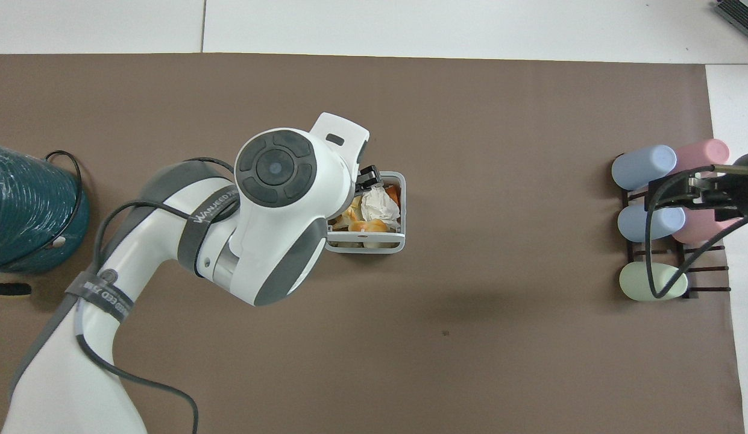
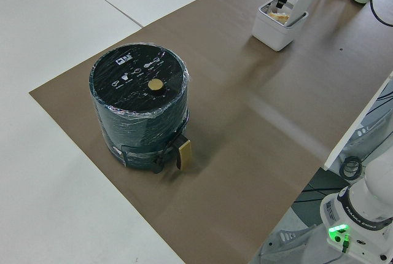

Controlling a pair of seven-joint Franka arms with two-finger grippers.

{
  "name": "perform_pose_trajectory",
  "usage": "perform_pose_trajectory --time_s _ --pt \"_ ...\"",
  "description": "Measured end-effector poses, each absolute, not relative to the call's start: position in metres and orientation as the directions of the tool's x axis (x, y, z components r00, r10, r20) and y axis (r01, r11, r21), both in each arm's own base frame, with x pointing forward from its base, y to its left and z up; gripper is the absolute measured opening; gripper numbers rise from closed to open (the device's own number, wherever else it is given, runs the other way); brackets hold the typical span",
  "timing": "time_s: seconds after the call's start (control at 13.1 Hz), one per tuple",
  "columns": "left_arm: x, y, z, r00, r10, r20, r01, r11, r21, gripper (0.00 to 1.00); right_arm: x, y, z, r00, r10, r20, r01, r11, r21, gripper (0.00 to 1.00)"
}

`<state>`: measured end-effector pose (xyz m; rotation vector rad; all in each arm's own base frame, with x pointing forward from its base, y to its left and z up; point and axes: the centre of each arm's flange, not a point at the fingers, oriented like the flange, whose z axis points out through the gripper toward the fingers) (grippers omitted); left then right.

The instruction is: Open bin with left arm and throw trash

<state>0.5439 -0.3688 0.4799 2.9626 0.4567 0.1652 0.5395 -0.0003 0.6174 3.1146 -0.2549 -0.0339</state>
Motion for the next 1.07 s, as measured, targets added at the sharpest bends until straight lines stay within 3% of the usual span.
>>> perform_pose_trajectory --time_s 0.61,0.84,1.07 --pt "0.597 -0.202 0.568 0.970 0.244 0.000 0.244 -0.969 0.031 0.84 0.540 0.000 0.617 0.986 -0.163 -0.020 -0.162 -0.987 0.018 1.00" --pt "0.593 -0.121 0.612 0.986 0.167 0.016 0.167 -0.985 0.034 0.83 0.540 0.000 0.617 0.986 -0.163 -0.020 -0.162 -0.987 0.018 1.00" --pt "0.582 -0.117 0.628 0.995 0.100 0.027 0.100 -0.995 0.010 0.85 0.540 0.000 0.617 0.986 -0.163 -0.020 -0.162 -0.987 0.018 1.00"
